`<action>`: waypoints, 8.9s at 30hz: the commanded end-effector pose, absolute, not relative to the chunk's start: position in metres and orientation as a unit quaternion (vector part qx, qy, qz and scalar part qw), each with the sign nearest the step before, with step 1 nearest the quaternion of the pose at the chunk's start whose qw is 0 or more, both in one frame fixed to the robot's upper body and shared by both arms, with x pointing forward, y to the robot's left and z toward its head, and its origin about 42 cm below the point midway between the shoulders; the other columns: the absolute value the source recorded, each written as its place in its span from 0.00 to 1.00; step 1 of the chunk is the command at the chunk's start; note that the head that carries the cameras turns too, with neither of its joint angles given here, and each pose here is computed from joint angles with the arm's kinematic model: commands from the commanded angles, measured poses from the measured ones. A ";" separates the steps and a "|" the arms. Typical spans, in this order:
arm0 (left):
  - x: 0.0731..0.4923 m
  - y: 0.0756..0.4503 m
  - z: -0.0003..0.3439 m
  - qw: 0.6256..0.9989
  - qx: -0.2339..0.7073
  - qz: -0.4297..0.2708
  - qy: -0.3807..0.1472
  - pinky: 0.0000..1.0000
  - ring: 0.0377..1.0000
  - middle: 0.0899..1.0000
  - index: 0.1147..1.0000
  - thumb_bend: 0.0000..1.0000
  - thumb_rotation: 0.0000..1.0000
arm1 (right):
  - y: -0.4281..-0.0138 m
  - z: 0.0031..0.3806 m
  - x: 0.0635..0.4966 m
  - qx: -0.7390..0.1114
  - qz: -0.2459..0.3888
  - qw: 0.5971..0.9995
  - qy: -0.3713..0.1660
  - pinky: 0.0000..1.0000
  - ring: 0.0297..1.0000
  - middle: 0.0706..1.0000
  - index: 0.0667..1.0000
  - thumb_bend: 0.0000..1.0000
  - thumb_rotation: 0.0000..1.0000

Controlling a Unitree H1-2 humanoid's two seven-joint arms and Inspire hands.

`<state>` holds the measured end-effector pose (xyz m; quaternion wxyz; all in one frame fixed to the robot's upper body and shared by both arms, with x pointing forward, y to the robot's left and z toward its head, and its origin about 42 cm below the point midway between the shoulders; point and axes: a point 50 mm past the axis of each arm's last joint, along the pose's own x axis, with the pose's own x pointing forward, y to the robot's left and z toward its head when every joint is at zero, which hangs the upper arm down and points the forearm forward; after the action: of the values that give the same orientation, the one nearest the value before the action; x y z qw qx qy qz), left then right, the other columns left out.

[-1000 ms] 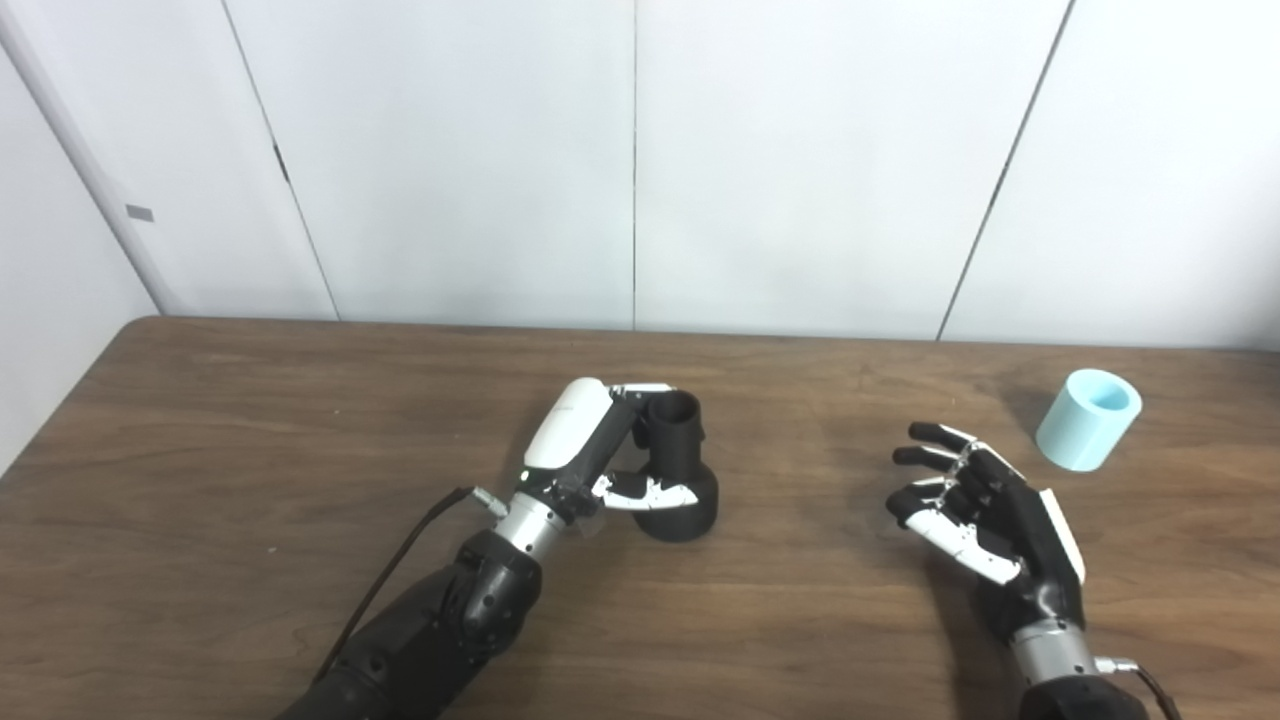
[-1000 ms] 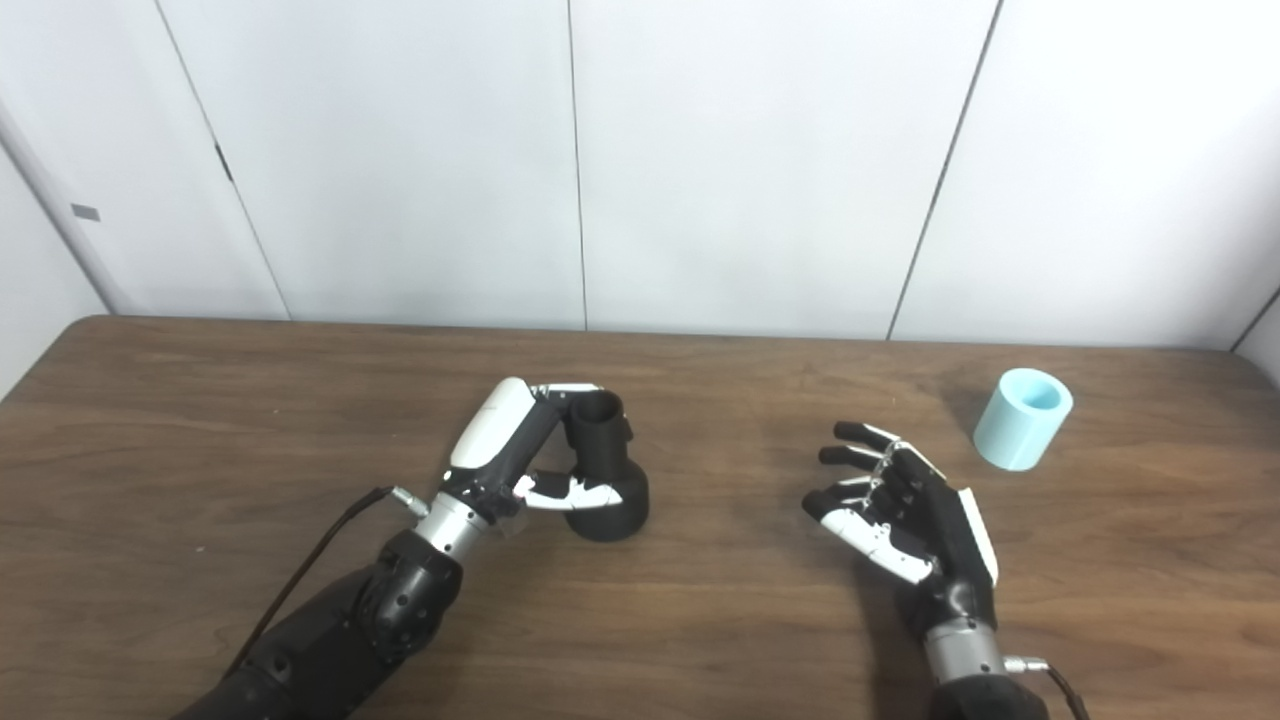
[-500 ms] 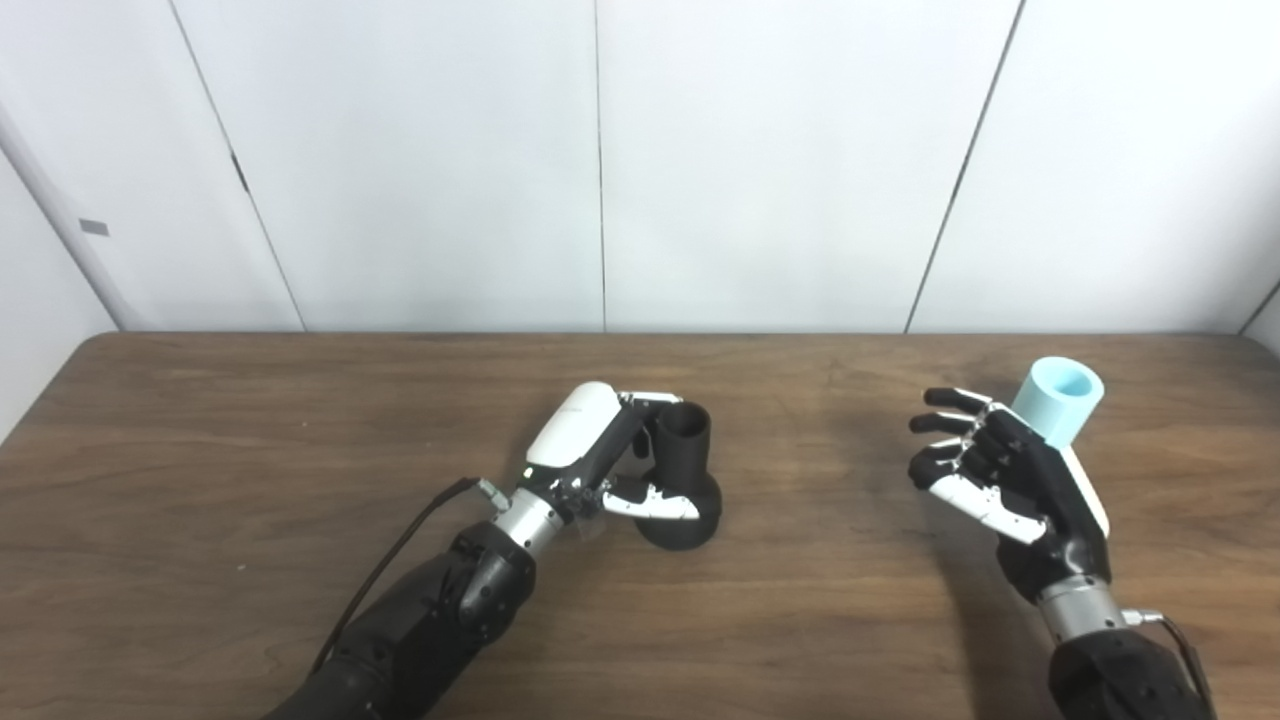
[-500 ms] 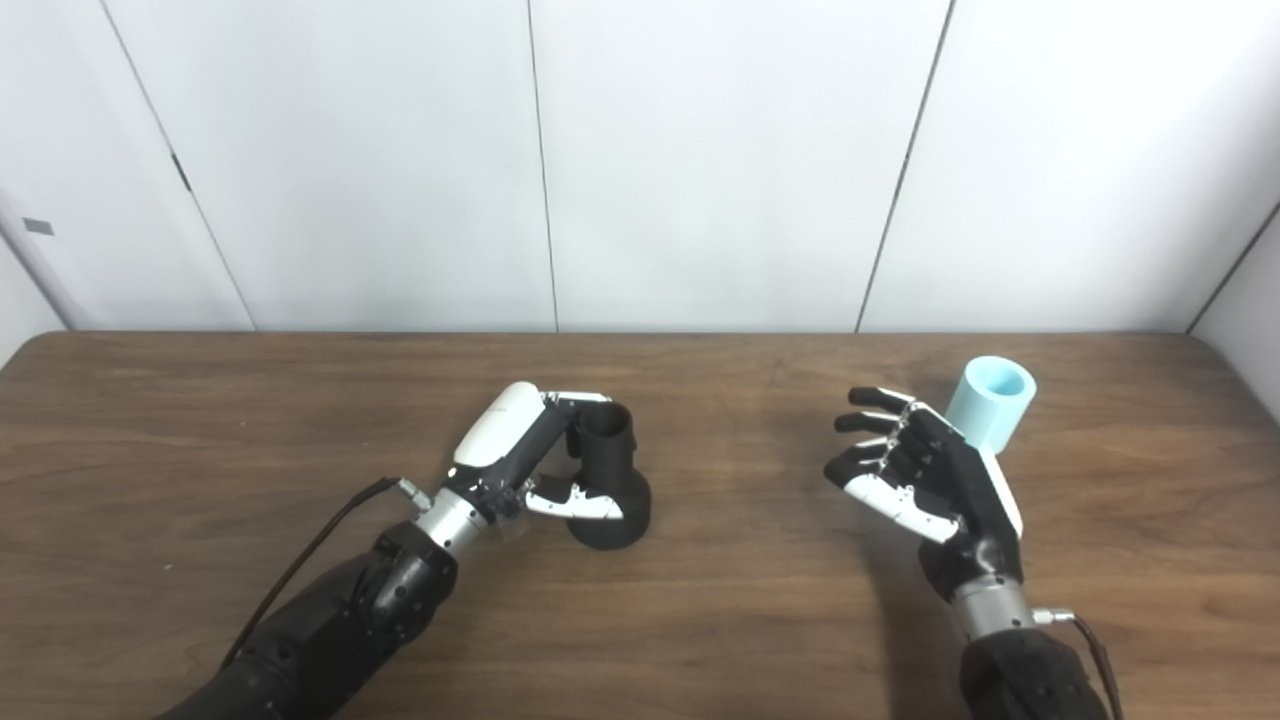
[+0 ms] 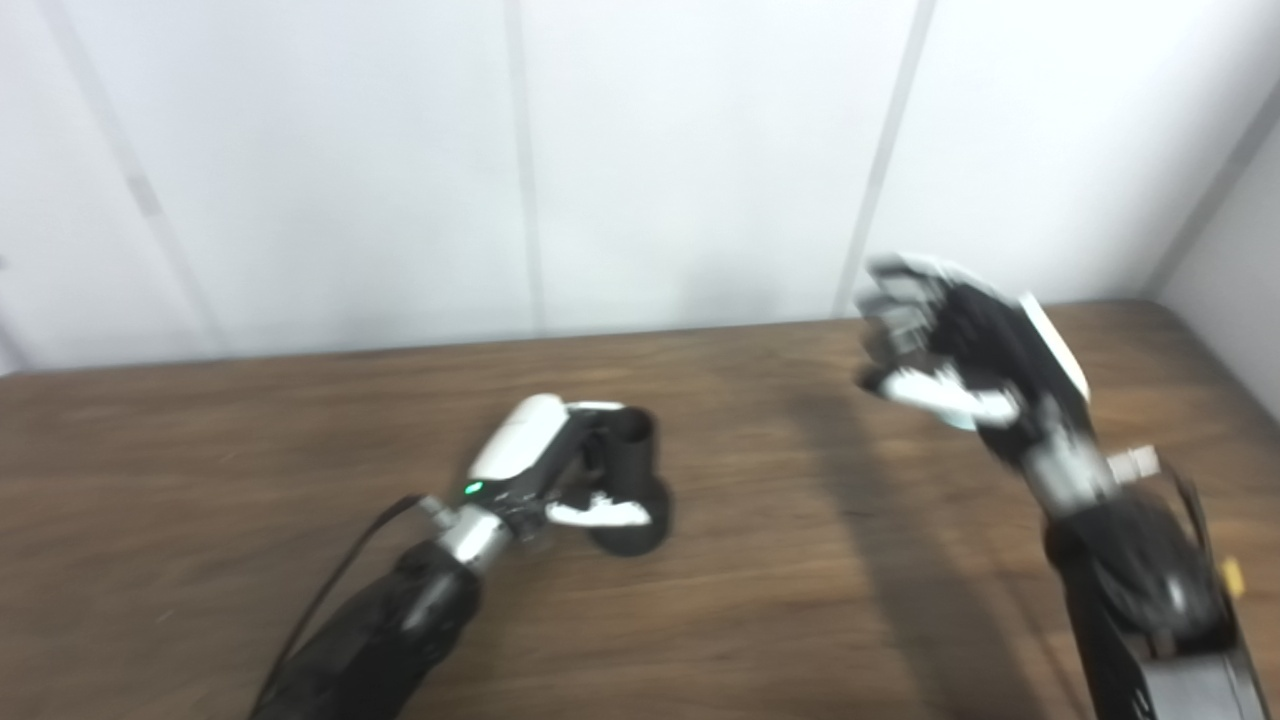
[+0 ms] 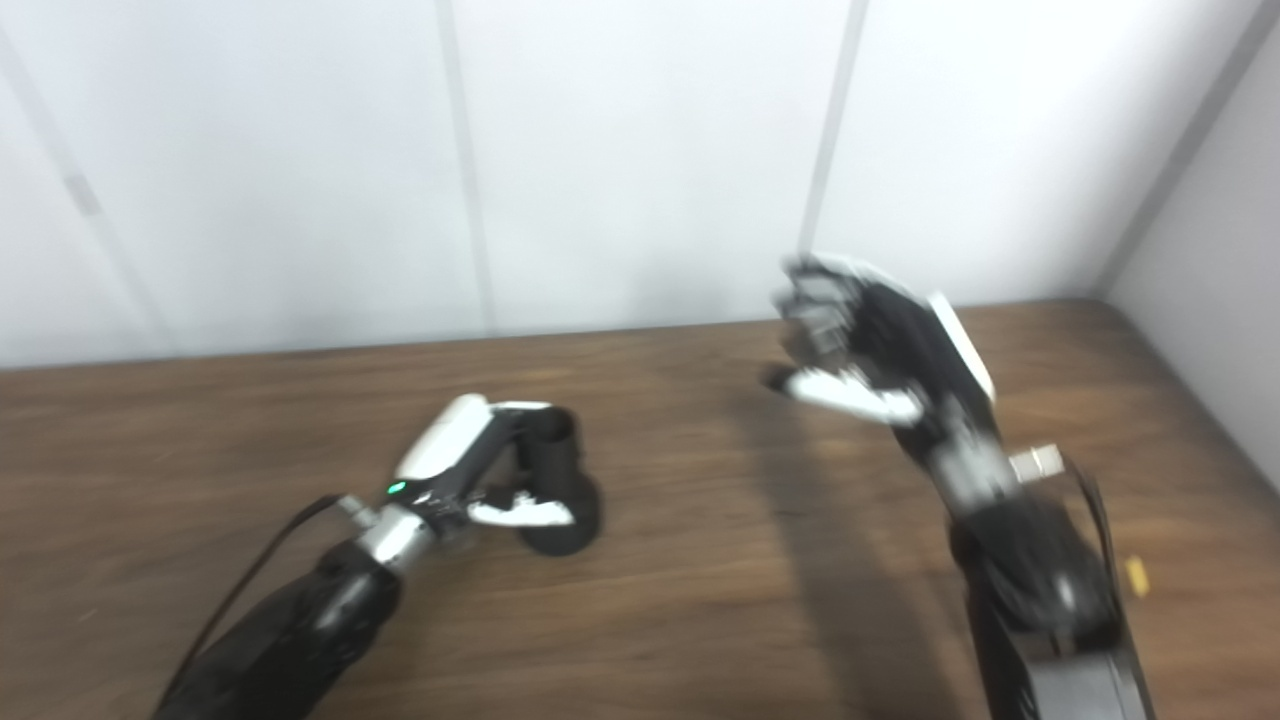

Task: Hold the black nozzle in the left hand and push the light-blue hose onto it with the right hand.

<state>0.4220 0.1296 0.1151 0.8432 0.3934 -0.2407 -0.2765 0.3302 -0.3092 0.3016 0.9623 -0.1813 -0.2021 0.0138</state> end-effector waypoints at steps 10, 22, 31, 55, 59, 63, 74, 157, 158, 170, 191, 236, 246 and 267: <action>0.348 0.188 0.005 0.803 0.459 -0.378 -0.050 0.37 0.37 0.41 0.45 0.50 0.00 | -0.359 0.355 0.354 -0.371 -0.140 0.893 -0.211 0.59 0.77 0.85 0.77 0.76 0.11; 0.349 0.200 0.007 0.796 0.468 -0.380 -0.056 0.36 0.37 0.42 0.43 0.50 0.00 | -0.423 0.290 0.388 -0.259 -0.131 0.955 -0.067 0.87 0.95 0.97 0.93 0.84 0.30; 0.348 0.202 0.008 0.795 0.468 -0.381 -0.058 0.39 0.39 0.42 0.43 0.50 0.00 | -0.443 0.259 0.397 -0.245 -0.123 0.961 -0.028 0.90 0.95 0.97 0.95 0.82 0.33; 0.347 0.199 0.011 0.798 0.458 -0.387 -0.058 0.38 0.38 0.42 0.43 0.50 0.00 | -0.424 0.209 0.406 -0.204 -0.050 0.977 0.030 0.91 0.96 1.00 1.00 0.77 0.16; 0.346 0.199 0.011 0.800 0.455 -0.387 -0.059 0.38 0.38 0.42 0.43 0.50 0.00 | -0.424 0.200 0.411 -0.208 -0.050 0.976 0.035 0.87 0.94 0.99 0.97 0.82 0.16; 0.345 0.200 0.011 0.800 0.456 -0.384 -0.061 0.38 0.39 0.42 0.43 0.50 0.00 | -0.422 0.193 0.414 -0.206 -0.069 0.976 0.035 0.85 0.89 0.95 0.94 0.82 0.11; 0.345 0.202 0.010 0.799 0.459 -0.384 -0.059 0.38 0.38 0.42 0.43 0.50 0.00 | -0.416 0.173 0.426 -0.282 -0.180 0.942 0.012 0.37 0.42 0.40 0.51 0.53 0.00; 0.341 0.140 0.006 0.812 0.430 -0.389 -0.065 0.37 0.39 0.43 0.44 0.50 0.00 | -0.181 0.327 0.394 -0.282 0.201 0.921 -0.178 0.31 0.41 0.44 0.46 0.52 0.00; 0.341 0.140 0.006 0.812 0.430 -0.389 -0.064 0.37 0.40 0.43 0.43 0.50 0.00 | -0.182 0.326 0.394 -0.284 0.202 0.920 -0.178 0.31 0.41 0.44 0.46 0.52 0.00; 0.343 0.139 0.009 0.811 0.433 -0.389 -0.064 0.36 0.39 0.43 0.43 0.50 0.00 | -0.188 0.315 0.390 -0.297 0.221 0.917 -0.148 0.32 0.40 0.43 0.47 0.52 0.00; 0.340 0.136 0.008 0.813 0.430 -0.387 -0.064 0.37 0.40 0.43 0.43 0.50 0.00 | -0.178 0.301 0.386 -0.287 0.257 0.911 -0.144 0.32 0.40 0.44 0.48 0.52 0.00; 0.341 0.143 0.015 0.812 0.439 -0.382 -0.053 0.36 0.38 0.43 0.44 0.50 0.00 | -0.203 0.196 0.357 -0.304 0.257 0.916 -0.057 0.34 0.40 0.43 0.49 0.52 0.00; 0.342 0.140 0.014 0.812 0.436 -0.385 -0.057 0.37 0.39 0.44 0.43 0.50 0.00 | -0.203 0.265 0.361 -0.359 0.276 0.875 -0.168 0.85 0.98 0.99 0.99 0.99 0.27; 0.346 0.138 0.012 0.814 0.435 -0.380 -0.059 0.37 0.40 0.43 0.43 0.50 0.00 | -0.263 0.312 0.369 -0.382 0.229 0.872 -0.205 1.00 1.00 1.00 1.00 1.00 0.36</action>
<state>0.4111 0.1116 0.1115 0.8361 0.3897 -0.2219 -0.3160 0.3672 -0.2554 0.2775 0.8793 -0.3856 -0.1356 0.2446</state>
